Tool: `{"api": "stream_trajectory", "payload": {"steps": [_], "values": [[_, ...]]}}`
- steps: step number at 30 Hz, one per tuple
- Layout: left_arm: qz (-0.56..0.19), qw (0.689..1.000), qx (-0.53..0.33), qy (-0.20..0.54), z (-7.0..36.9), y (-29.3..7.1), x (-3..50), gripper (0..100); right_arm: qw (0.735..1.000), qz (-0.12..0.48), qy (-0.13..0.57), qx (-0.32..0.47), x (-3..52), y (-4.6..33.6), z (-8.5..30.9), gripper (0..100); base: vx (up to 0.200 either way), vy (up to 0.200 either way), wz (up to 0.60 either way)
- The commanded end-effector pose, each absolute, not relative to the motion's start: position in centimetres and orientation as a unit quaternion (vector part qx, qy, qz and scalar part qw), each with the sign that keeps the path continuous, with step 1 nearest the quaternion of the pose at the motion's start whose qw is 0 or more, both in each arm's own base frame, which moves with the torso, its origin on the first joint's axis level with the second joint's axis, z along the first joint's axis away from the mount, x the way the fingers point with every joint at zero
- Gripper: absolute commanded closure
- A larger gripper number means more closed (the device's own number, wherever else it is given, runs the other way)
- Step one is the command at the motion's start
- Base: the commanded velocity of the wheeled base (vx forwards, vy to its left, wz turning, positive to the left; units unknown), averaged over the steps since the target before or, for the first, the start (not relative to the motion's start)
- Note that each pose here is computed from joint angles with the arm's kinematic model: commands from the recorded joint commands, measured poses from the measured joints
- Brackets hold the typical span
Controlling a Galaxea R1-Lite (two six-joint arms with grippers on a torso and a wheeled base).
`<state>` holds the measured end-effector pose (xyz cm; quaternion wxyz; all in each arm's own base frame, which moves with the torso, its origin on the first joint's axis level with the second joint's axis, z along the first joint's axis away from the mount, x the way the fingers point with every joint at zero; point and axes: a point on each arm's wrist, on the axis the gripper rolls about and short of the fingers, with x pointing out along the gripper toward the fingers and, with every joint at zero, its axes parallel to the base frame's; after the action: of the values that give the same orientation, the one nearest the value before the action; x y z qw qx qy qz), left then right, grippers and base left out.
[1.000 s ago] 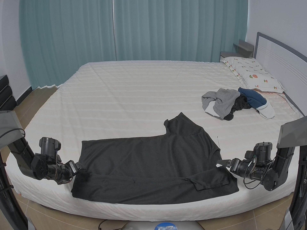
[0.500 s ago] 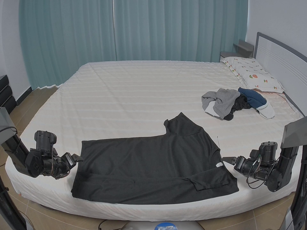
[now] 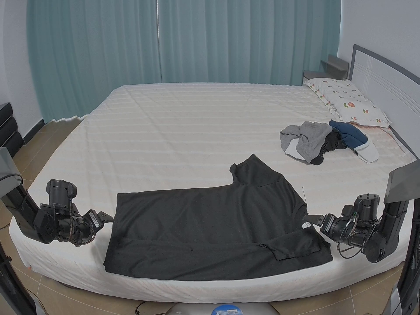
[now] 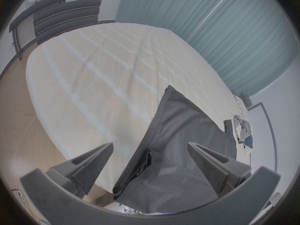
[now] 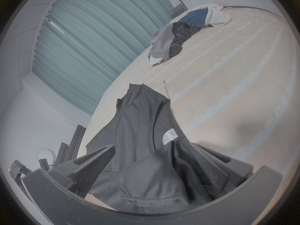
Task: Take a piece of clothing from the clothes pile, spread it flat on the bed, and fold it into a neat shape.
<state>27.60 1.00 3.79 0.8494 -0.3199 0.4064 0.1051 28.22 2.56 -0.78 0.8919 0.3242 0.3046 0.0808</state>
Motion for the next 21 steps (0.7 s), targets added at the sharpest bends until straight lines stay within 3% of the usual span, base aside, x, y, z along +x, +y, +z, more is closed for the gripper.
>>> {"api": "stream_trajectory", "payload": {"steps": [1,12,21], "values": [[0.105,0.849,-0.321,0.406,3.8,1.0,27.6,0,0.892,0.081,0.304,0.324,28.2,2.6,-0.8,0,0.0,0.0,0.0],[0.096,0.858,-0.335,0.377,4.8,1.0,29.3,0,0.892,0.081,0.304,0.325,28.2,2.6,-0.7,0,0.0,0.0,0.0],[0.082,0.869,-0.35,0.339,3.7,0.9,36.9,0,0.891,0.083,0.306,0.325,27.9,2.7,-0.7,0,0.0,0.0,0.0]]}}
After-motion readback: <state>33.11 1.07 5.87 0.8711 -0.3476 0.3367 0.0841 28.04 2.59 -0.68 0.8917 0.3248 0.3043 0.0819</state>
